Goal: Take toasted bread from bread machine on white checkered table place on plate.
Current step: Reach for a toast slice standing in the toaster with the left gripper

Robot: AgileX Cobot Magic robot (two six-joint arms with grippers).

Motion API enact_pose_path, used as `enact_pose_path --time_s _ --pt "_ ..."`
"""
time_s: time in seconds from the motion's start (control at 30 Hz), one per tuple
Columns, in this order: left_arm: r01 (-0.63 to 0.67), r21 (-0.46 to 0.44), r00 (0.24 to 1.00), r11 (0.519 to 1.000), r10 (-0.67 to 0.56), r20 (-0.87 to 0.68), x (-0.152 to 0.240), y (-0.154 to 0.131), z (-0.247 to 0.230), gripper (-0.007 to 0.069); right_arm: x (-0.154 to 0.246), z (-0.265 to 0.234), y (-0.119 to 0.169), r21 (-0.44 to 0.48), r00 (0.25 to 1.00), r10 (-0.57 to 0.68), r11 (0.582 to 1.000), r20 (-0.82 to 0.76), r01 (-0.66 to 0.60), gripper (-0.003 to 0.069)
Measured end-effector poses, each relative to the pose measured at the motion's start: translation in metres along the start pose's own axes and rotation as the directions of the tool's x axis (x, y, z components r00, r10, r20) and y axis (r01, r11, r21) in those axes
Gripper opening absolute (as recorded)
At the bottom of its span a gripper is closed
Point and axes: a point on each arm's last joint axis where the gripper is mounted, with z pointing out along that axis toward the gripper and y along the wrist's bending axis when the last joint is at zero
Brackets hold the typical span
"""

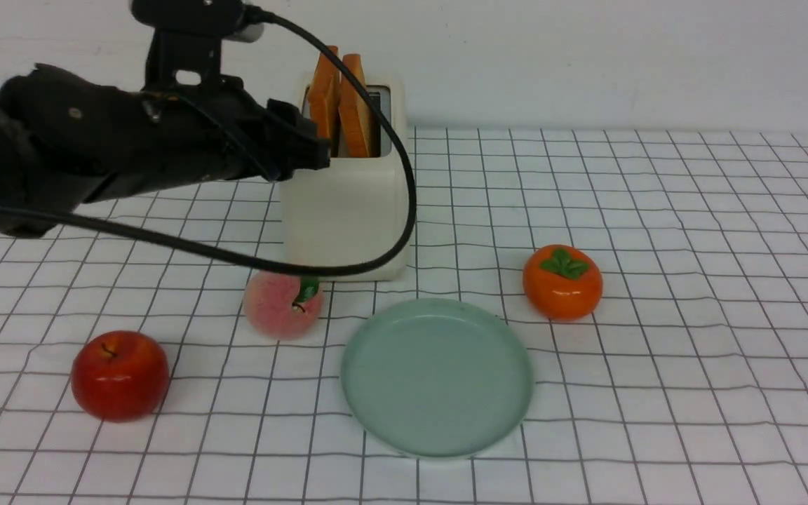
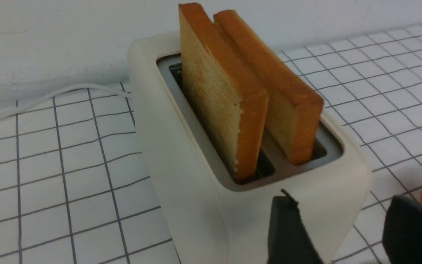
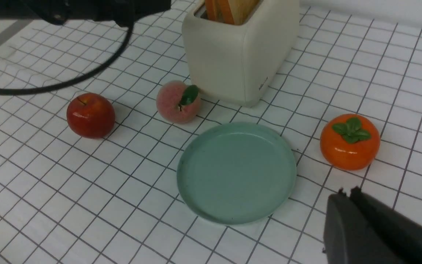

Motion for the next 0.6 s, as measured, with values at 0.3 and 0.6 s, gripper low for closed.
enact_pose_path --time_s 0.3,0.6 --pt "0.002 -0.057 0.999 0.998 0.000 0.033 -0.001 0.006 0.039 0.0384 0.001 0.000 0.001 -0.006 1.000 0.000 1.000 -0.006 0.000 0.0014" --pt "0.012 -0.064 0.999 0.998 -0.009 0.053 -0.006 0.008 0.062 0.0382 0.001 0.000 0.001 -0.011 1.000 -0.001 1.000 -0.013 0.001 0.0020"
